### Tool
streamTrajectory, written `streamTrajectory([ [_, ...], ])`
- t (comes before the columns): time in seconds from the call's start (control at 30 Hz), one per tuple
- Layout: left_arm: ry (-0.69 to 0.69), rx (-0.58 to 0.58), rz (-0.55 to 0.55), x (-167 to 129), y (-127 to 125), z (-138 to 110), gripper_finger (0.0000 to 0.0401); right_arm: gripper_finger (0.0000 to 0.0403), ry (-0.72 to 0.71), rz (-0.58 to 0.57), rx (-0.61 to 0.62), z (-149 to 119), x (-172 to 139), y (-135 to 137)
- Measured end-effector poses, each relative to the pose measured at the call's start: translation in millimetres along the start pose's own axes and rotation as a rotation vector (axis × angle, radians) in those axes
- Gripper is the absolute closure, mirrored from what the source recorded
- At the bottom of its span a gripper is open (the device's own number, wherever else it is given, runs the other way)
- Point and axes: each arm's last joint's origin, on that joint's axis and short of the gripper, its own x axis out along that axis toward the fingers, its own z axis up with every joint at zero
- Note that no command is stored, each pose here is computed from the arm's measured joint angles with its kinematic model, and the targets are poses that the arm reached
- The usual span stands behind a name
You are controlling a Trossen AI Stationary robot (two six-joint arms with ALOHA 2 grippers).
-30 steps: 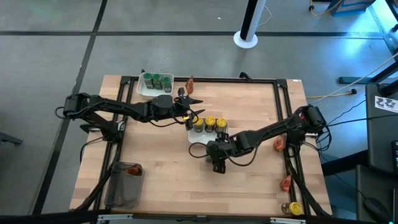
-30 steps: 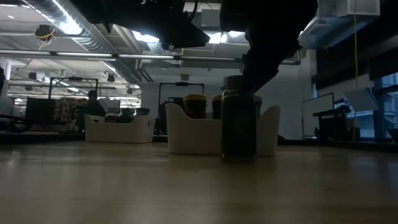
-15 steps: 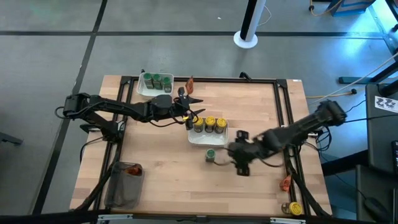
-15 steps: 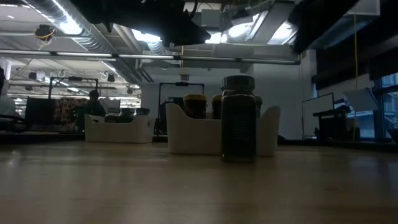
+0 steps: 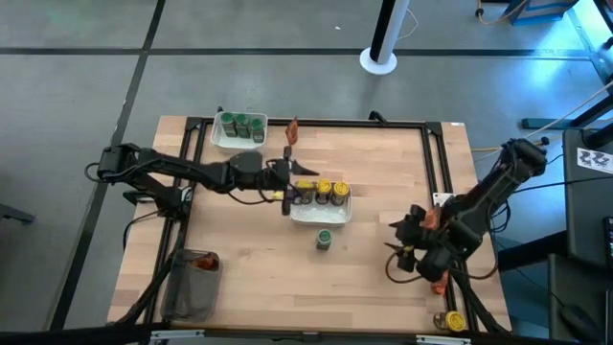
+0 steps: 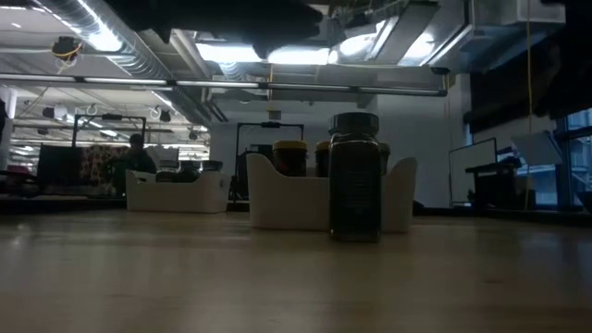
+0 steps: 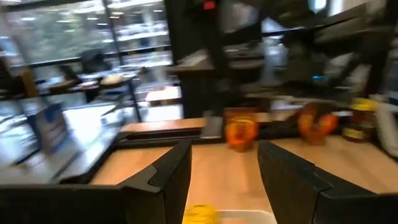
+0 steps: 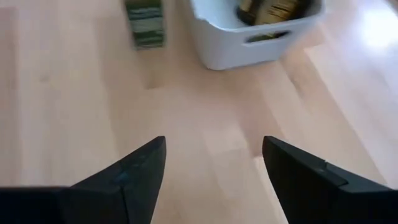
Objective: Sort spices by type
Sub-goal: Put the green seasoning bottle into the top white bin
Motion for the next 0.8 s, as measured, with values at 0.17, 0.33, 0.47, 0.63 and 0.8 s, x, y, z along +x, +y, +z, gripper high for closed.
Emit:
streamTrajectory([
  [0.17,-0.020,0.025,-0.078,-1,-14,3,0.0227,0.0134,-0.066,-0.071,0.015,-28,17,-10],
  [0.33,0.002,-0.021,-0.095,0,-24,7,0.0192,0.0134,-0.142,-0.117,0.017,-42,31,-18],
  [0.47,0.039,-0.010,-0.154,2,-33,14,0.0137,0.0134,-0.218,-0.145,0.024,-48,38,-21],
  [0.63,0.037,0.051,-0.216,3,-51,32,0.0085,0.0134,-0.285,-0.149,0.031,-53,44,-23],
  [0.8,0.207,0.073,-0.063,8,-64,43,0.0066,0.0134,-0.304,-0.158,0.008,-53,45,-23],
])
